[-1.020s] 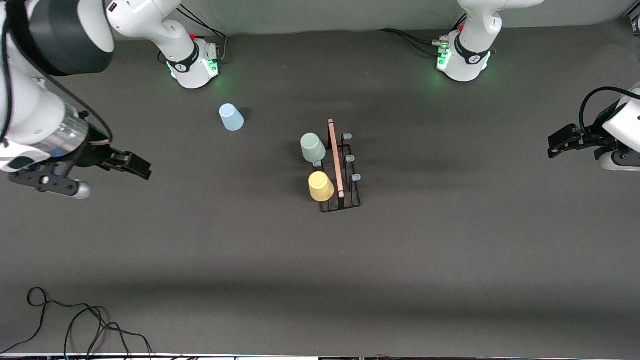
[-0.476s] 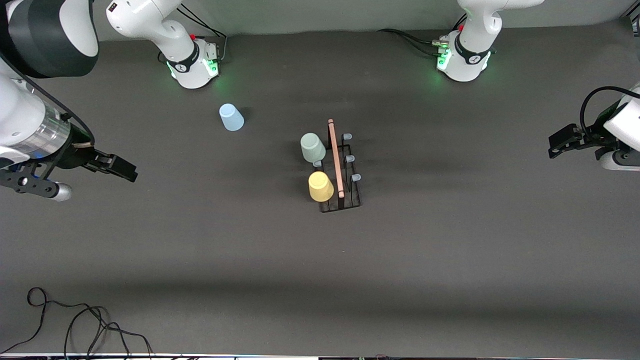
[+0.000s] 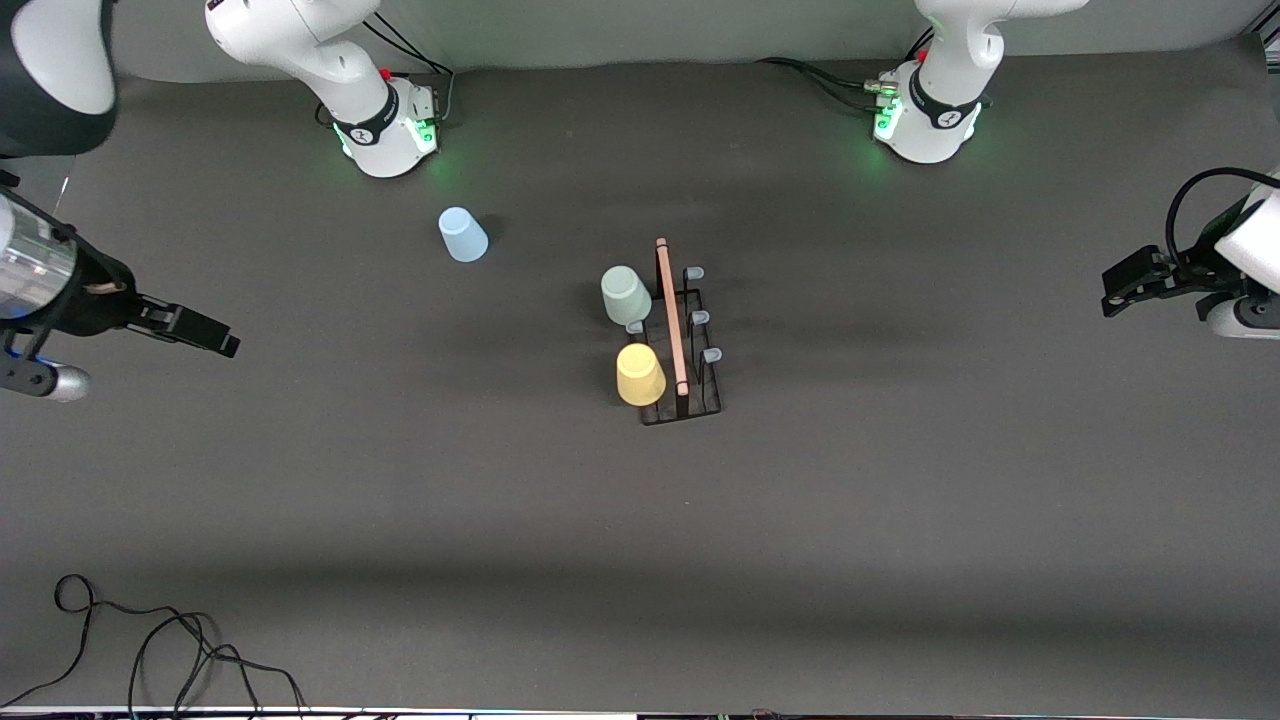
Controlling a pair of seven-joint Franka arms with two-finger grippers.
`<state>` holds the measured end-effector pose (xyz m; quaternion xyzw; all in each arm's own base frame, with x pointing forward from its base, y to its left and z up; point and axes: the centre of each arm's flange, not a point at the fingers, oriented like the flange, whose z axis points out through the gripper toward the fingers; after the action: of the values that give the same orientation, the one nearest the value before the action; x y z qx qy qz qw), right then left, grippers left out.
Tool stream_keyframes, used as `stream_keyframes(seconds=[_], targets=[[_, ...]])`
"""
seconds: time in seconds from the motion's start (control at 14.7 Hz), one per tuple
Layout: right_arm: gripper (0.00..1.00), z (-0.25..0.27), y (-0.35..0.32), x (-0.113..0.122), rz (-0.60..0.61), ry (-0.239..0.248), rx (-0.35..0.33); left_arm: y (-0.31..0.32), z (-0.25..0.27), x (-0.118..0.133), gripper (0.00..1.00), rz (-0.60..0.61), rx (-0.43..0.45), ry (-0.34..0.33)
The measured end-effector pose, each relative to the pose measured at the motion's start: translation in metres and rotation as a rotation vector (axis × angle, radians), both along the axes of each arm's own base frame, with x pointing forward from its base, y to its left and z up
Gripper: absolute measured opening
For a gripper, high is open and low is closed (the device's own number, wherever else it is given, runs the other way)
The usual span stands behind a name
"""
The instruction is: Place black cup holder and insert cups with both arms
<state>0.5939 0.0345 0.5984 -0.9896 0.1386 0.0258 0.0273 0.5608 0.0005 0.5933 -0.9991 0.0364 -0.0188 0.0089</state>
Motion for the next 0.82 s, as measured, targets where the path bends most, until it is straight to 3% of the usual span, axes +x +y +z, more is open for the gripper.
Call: stream_keyframes(seconds=[0.61, 0.82], targets=[[1.0, 0.007, 0.002, -0.009, 0.075, 0.0, -0.048, -0.006, 0.004, 0.0, 1.0, -0.009, 0.0, -0.007], [1.0, 0.009, -0.015, -0.014, 0.166, -0.001, -0.058, -0.006, 0.004, 0.0, 1.0, -0.011, 0.0, -0.007]])
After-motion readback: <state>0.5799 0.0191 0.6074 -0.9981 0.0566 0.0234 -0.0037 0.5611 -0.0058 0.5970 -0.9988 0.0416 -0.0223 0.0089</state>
